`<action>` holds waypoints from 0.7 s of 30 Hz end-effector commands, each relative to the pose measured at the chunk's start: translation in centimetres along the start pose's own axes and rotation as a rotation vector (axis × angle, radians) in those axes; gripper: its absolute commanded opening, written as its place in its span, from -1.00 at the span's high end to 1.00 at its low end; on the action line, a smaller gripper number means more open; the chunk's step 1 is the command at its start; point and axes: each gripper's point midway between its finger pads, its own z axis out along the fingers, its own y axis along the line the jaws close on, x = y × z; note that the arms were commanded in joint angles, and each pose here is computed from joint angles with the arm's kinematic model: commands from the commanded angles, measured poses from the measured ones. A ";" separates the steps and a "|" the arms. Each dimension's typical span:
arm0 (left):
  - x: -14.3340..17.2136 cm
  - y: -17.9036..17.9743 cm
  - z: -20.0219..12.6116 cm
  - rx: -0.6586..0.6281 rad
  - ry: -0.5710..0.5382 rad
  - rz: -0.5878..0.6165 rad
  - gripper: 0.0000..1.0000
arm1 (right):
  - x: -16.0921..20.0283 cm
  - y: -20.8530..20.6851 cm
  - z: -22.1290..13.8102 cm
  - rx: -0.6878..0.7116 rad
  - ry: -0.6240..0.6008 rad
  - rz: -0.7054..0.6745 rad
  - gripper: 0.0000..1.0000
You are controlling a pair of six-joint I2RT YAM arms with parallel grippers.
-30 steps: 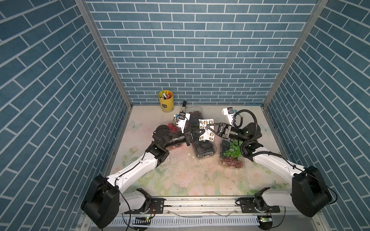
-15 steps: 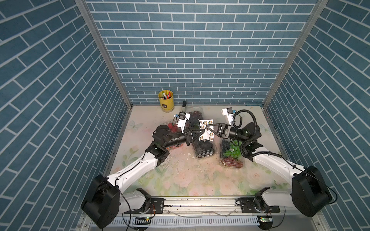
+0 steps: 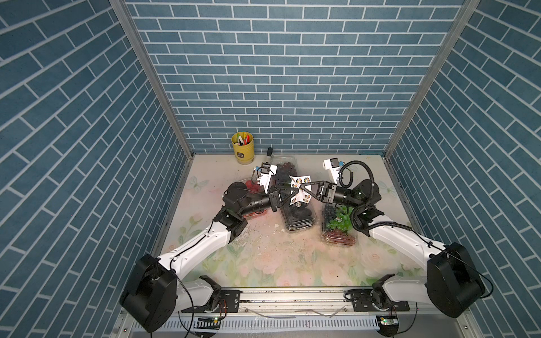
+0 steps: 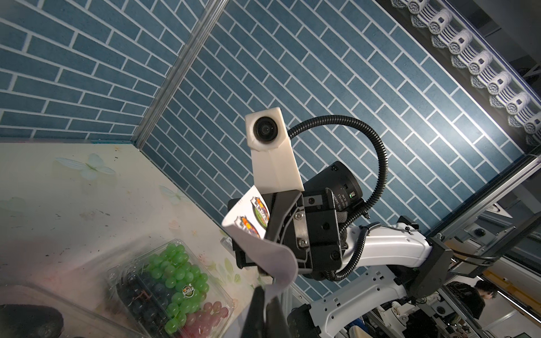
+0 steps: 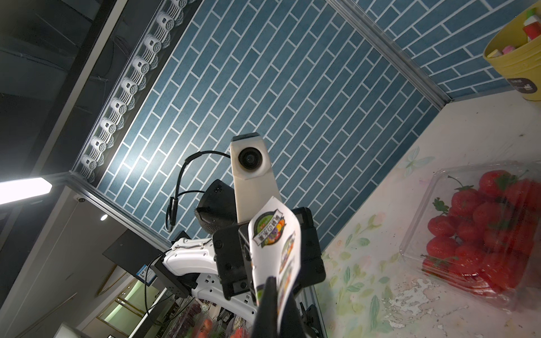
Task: Label fruit boxes
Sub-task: Adjust the label sticker.
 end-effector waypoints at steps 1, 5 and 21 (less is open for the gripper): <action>-1.9 -1.2 -0.6 0.033 -0.064 0.052 1.00 | 0.0 0.5 0.2 -0.001 0.019 -0.030 1.00; -1.8 -1.8 -0.8 0.052 -0.066 0.060 1.00 | -0.2 0.2 0.4 0.015 0.016 -0.028 1.00; -2.1 -2.0 -0.6 0.074 -0.073 0.059 1.00 | 0.2 -0.6 0.6 0.044 0.041 -0.008 1.00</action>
